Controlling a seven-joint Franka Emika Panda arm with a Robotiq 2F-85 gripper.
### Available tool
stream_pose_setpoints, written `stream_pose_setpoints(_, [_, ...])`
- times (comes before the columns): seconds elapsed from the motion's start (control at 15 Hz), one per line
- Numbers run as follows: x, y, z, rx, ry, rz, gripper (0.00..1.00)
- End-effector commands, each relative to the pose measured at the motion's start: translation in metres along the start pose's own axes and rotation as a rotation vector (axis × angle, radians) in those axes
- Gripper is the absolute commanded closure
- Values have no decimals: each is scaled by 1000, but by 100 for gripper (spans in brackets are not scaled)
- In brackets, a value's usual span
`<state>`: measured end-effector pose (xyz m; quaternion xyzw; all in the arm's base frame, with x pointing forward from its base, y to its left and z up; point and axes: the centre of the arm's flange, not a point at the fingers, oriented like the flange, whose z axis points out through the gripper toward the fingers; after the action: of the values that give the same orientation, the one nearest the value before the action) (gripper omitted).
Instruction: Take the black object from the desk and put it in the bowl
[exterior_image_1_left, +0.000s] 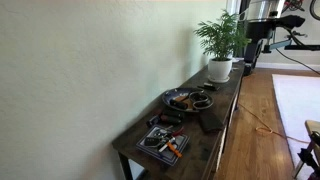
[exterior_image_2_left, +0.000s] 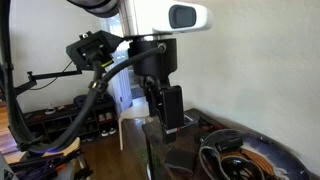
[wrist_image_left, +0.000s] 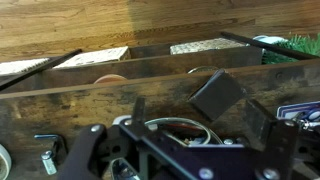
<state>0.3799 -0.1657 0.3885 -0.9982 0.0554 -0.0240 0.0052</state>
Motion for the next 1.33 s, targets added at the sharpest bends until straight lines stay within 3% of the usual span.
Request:
stream_pose_setpoints(0.0, [0,0,0,0,0,0,0])
stream_pose_setpoints(0.67, [8,-5,5,0,-17,-9,0])
stream_pose_setpoints(1.27, [61,-46,29,-15,-48,-47,0])
